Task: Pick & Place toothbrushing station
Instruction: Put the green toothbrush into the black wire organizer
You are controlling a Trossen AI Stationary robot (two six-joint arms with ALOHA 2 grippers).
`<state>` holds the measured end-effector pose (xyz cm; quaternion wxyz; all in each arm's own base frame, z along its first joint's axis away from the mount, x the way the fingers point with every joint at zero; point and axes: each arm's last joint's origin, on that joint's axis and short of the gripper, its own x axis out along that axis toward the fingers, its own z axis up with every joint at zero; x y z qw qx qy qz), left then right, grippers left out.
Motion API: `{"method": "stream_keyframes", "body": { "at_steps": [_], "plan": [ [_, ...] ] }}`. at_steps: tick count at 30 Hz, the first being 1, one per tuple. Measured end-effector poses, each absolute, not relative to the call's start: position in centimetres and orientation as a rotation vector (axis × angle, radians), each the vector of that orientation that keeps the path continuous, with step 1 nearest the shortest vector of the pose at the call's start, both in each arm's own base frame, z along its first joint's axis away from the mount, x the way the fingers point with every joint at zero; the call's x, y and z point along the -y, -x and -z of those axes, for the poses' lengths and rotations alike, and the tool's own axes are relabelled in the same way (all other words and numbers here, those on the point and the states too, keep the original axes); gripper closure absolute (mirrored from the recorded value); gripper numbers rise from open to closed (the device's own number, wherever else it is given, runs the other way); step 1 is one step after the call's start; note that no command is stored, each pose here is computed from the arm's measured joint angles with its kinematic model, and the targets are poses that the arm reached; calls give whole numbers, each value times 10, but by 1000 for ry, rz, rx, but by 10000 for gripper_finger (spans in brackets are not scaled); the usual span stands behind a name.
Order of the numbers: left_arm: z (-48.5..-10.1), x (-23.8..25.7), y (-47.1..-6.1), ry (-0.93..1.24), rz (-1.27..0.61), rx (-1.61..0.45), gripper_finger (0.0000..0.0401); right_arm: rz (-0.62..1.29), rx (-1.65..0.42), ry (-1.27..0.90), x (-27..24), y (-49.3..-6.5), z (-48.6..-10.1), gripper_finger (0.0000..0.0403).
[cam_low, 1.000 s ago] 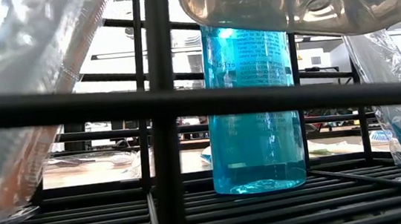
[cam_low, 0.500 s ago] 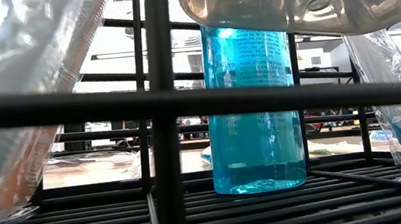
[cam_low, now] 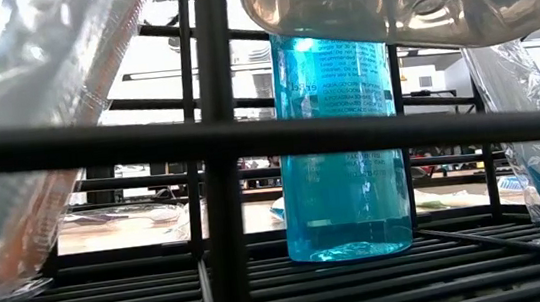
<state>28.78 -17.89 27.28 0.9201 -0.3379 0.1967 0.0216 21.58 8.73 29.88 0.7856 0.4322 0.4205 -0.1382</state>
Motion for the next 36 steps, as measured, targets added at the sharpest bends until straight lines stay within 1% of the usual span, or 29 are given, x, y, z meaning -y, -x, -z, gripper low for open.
{"method": "stream_keyframes", "body": {
  "at_steps": [8,14,21,25,29,34,36],
  "plan": [
    [-260,167,-287,754,-168,-504,281,353,-962,-910,-85,-210,-294,216],
    [-250,156,-284,792,-272,-609,281,385,-985,-894,-82,-208,-292,212],
    [-245,133,-293,849,-270,-728,282,454,-1049,-855,-78,-204,-286,223],
    [-244,120,-298,869,-265,-752,282,498,-1089,-821,-74,-206,-280,224],
    [-243,118,-299,877,-261,-773,282,491,-1121,-766,-75,-209,-275,215],
    [-242,120,-296,866,-259,-794,282,420,-1151,-659,-80,-212,-271,198],
    [-242,122,-295,859,-258,-805,282,387,-1131,-654,-83,-217,-272,194]
  ]
}}
